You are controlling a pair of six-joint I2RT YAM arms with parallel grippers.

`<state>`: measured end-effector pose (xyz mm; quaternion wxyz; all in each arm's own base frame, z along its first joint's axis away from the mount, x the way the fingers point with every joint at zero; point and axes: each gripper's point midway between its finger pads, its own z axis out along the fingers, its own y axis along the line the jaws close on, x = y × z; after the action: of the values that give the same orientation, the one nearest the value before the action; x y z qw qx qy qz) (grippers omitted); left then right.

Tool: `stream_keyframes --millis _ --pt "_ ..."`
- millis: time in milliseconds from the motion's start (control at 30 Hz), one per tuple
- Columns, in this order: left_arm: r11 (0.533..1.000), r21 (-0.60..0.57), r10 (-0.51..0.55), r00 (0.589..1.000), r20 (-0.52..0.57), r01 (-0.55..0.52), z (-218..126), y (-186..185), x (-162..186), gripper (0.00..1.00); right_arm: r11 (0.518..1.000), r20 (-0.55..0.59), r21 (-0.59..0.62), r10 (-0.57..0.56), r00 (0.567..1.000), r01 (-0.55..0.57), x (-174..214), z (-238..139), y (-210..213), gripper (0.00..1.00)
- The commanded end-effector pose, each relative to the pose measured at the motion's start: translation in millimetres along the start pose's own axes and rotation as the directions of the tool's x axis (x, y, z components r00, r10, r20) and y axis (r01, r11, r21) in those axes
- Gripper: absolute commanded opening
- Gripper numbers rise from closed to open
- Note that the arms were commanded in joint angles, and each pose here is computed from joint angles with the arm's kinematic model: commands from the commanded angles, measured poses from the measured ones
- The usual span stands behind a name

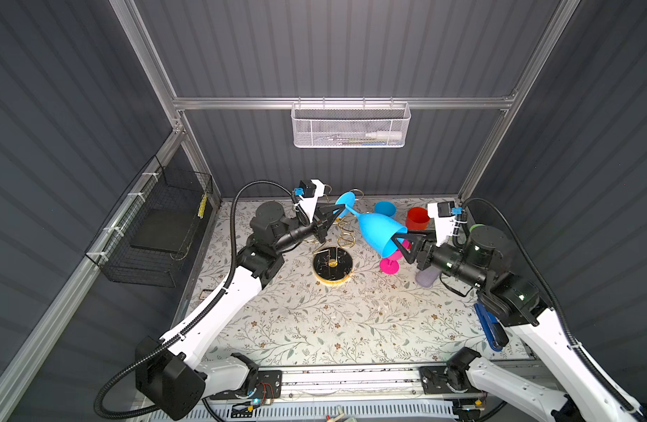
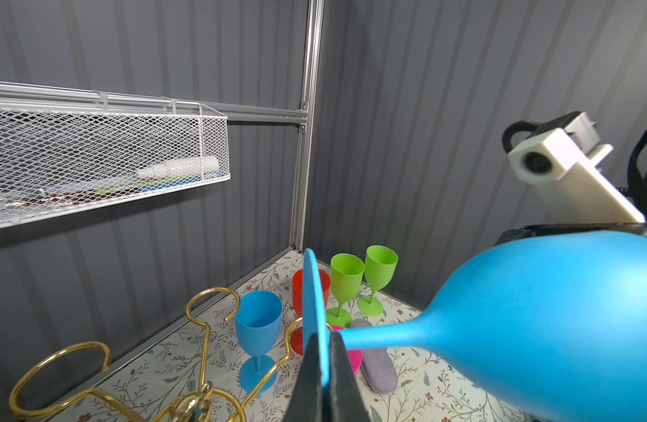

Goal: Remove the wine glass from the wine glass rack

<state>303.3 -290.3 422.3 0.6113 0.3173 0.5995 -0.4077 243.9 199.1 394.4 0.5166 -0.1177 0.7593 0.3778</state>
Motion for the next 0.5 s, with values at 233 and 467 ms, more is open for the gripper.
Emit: stream_keyframes --millis 233,467 --pt "0.999 -0.022 0.029 1.000 0.009 -0.029 -3.4 1.0 -4.1 0.00 1.000 0.066 -0.024 -0.002 0.998 0.004 -22.2 -2.4 10.9 0.17" --pt "0.998 -0.049 0.040 0.999 -0.003 -0.040 -2.7 6.5 -1.0 0.25 1.000 0.075 -0.023 0.003 0.997 -0.001 -24.1 -5.0 11.4 0.00"
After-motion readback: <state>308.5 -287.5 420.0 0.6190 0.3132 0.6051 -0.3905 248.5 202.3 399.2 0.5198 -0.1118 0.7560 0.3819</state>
